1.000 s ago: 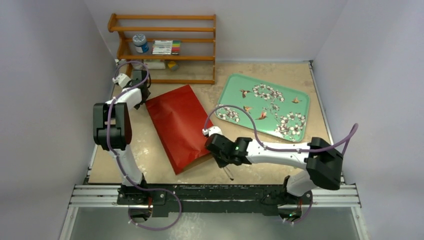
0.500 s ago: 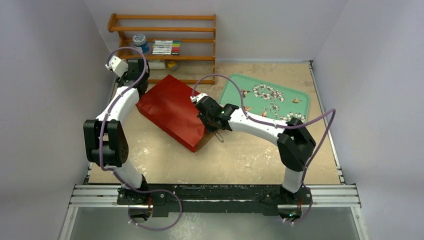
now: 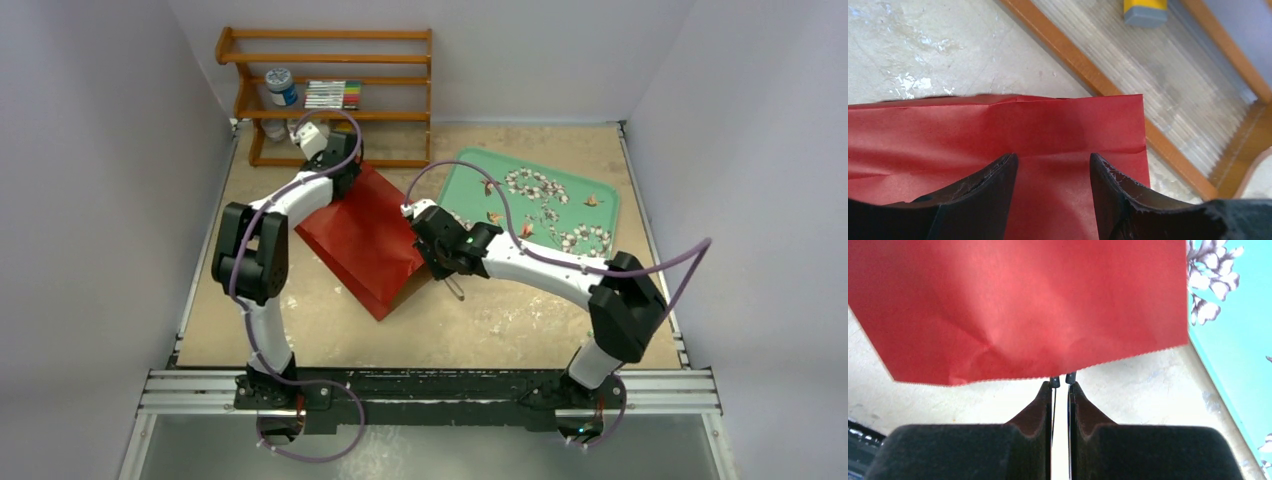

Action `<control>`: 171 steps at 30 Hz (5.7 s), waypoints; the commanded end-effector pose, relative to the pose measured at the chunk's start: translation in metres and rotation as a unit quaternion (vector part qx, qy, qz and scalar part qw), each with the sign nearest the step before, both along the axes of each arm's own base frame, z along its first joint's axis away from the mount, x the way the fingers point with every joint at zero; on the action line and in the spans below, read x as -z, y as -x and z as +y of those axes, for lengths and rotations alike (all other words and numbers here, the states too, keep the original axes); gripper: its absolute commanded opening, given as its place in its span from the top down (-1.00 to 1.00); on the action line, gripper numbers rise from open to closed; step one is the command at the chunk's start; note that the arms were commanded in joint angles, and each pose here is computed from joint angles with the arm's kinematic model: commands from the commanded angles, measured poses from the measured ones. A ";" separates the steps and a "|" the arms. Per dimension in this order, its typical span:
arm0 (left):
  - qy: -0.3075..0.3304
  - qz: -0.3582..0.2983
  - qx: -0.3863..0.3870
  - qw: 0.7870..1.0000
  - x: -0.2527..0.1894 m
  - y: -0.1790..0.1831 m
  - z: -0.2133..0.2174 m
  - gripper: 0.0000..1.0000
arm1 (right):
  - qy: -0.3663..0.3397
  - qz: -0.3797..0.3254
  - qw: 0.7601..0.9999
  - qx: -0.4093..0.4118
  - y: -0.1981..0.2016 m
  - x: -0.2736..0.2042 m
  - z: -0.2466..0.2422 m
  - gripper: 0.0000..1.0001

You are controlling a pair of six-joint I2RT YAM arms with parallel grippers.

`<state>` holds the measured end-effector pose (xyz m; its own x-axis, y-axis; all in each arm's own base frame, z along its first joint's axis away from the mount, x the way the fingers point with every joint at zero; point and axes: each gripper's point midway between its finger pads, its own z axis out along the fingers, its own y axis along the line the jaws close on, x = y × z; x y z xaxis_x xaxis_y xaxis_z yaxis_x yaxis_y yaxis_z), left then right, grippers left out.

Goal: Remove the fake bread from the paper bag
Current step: Take out the fake bread from the paper bag, then place the fake bread in the container, then take out the fake bread from the paper bag.

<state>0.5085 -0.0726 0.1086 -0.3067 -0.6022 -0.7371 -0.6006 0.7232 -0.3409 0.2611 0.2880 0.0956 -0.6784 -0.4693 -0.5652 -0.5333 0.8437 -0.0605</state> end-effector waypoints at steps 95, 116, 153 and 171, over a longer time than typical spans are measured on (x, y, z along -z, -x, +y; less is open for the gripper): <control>-0.006 -0.086 -0.204 0.975 -0.097 0.069 0.143 -0.15 | -0.096 -0.041 0.946 0.307 -0.066 0.000 -0.043 0.23; -0.038 -0.060 -0.237 0.969 -0.102 0.084 0.161 -0.15 | -0.142 -0.055 0.946 0.286 -0.029 -0.033 -0.066 0.22; -0.041 0.028 -0.302 0.952 -0.050 0.087 0.225 -0.16 | -0.172 0.029 0.982 0.070 0.080 -0.001 0.004 0.38; -0.042 0.087 -0.270 0.958 -0.011 0.059 0.229 -0.14 | -0.213 -0.025 0.969 -0.122 0.077 -0.050 0.137 0.39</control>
